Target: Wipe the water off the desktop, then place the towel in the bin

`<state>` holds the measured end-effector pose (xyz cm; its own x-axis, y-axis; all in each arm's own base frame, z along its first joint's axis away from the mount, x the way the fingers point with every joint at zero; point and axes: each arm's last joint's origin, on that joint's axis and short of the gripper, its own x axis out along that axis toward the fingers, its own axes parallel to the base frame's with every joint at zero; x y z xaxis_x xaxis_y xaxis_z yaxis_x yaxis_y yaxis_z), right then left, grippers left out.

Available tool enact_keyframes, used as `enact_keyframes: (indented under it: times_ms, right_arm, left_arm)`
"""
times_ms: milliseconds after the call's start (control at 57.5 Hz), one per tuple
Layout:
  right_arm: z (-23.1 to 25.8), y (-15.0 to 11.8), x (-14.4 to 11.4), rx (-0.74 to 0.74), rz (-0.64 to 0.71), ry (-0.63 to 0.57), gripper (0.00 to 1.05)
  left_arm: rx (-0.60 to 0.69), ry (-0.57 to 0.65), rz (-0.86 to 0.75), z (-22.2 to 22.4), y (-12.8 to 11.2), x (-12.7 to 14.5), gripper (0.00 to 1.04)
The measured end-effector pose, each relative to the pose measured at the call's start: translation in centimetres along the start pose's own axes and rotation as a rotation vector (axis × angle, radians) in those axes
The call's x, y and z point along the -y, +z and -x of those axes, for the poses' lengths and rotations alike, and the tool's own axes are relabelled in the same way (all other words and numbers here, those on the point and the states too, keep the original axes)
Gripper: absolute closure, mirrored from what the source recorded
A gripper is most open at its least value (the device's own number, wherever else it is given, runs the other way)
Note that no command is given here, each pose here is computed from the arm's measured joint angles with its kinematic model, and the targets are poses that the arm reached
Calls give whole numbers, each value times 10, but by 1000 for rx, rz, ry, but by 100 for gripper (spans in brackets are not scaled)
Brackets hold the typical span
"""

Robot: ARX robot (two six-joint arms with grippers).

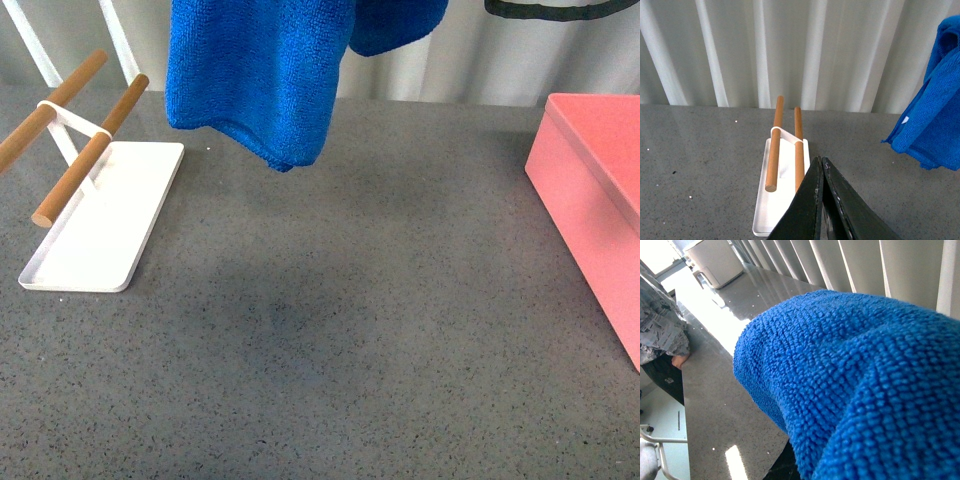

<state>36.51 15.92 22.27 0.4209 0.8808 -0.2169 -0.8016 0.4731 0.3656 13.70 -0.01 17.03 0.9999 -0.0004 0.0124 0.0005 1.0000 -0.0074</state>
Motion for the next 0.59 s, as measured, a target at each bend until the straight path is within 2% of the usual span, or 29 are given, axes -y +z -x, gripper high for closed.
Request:
enact_keyframes:
  times_ms: [592]
  right_arm:
    - [3,-1,4,-6,8,-12,100]
  left_arm:
    - [13,0,0,21,5,0,101]
